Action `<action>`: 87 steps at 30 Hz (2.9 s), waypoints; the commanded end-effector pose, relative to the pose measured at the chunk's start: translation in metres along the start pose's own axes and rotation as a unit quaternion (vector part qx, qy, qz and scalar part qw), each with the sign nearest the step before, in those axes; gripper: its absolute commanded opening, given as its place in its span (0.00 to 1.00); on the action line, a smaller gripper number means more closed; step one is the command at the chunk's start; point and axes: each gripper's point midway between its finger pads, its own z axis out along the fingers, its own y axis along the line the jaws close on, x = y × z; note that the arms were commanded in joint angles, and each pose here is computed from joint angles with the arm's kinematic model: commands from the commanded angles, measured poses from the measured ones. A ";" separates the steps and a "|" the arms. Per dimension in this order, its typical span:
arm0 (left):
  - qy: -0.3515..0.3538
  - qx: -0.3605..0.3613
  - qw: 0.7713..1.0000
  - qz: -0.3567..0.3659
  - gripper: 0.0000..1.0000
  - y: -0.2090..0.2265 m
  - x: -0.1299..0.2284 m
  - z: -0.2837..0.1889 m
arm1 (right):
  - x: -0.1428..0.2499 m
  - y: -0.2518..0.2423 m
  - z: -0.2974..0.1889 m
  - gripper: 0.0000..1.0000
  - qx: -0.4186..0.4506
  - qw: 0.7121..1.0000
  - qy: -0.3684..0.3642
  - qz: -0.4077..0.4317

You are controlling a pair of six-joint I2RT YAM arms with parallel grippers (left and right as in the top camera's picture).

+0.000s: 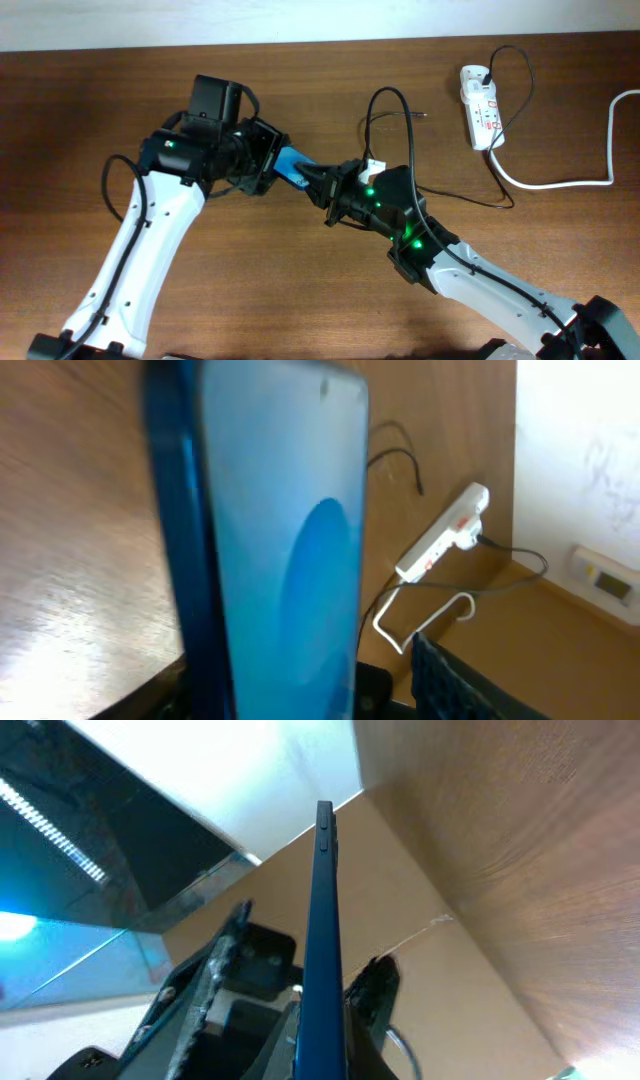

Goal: Plug charger to phone and switch on socket
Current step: 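Grasp the phone with the right gripper beside the left gripper, then open the left gripper and pull it back from the phone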

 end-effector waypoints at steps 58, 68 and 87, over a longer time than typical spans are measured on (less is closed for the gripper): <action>0.113 0.210 0.939 0.248 0.81 -0.027 -0.027 -0.070 | -0.069 0.018 -0.020 0.04 0.019 0.974 -0.089 -0.208; 0.123 0.246 0.885 0.375 0.82 0.010 -0.029 -0.055 | -0.062 -0.006 -0.021 0.04 0.068 0.972 -0.043 -0.220; 0.091 0.048 0.995 0.011 0.83 0.058 -0.044 0.013 | -0.052 0.001 -0.018 0.04 0.045 0.990 -0.036 -0.129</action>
